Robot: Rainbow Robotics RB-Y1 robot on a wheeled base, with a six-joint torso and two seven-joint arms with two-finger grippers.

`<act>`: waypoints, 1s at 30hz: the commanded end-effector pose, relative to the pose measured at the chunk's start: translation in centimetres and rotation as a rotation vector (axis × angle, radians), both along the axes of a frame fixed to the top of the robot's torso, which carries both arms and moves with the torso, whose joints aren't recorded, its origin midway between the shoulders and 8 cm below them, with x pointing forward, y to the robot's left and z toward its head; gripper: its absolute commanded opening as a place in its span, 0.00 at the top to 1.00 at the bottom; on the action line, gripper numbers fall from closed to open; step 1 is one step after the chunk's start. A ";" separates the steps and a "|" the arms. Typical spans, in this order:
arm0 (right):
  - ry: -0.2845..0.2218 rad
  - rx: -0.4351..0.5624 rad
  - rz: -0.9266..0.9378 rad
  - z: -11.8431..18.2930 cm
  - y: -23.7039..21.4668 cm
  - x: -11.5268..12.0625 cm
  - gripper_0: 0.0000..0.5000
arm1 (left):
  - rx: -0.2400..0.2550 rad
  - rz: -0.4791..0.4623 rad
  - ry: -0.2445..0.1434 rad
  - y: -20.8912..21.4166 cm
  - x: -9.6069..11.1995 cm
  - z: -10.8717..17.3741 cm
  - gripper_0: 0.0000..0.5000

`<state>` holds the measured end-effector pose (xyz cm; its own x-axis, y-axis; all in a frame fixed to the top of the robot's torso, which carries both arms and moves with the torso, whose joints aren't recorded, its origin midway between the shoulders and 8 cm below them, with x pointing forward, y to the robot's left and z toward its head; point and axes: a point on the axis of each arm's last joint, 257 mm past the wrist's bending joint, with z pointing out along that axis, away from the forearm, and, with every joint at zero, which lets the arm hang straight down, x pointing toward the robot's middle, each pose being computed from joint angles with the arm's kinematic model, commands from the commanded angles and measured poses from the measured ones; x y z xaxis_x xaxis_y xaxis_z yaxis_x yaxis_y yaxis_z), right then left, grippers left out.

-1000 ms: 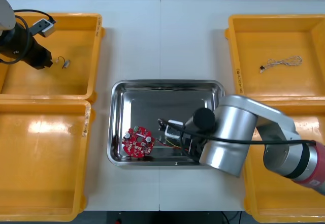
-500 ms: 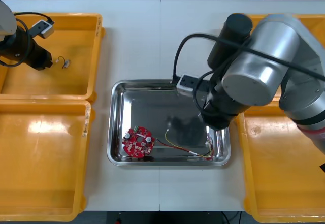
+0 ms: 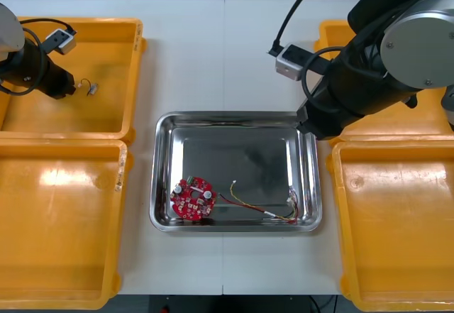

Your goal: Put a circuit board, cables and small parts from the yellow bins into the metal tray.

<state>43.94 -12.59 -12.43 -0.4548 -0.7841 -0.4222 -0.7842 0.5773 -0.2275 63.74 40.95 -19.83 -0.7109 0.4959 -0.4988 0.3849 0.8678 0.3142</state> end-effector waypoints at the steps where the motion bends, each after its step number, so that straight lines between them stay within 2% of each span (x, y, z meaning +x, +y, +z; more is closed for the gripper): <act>1: -0.077 0.006 -0.088 3.7 -2.8 1.8 0.10 | -0.017 -0.021 -0.052 -1.9 1.7 2.4 0.00; 9: -0.070 0.068 -0.273 5.1 -6.0 2.7 0.11 | -0.001 -0.028 -0.045 -1.5 1.5 2.2 0.00; 16: -0.036 0.136 -0.400 6.1 -10.1 4.6 0.11 | 0.013 -0.035 -0.033 -1.2 1.2 1.6 0.00; 19: -0.036 0.158 -0.469 6.5 -12.3 5.6 0.11 | 0.016 -0.035 -0.024 -0.9 0.9 1.2 0.00; 25: -0.059 0.162 -0.598 7.2 -16.4 7.3 0.10 | 0.033 -0.045 -0.014 -0.6 0.7 0.9 0.00; 30: -0.051 0.146 -0.672 7.0 -18.5 8.2 0.11 | 0.037 -0.048 -0.014 -0.5 0.7 0.9 0.00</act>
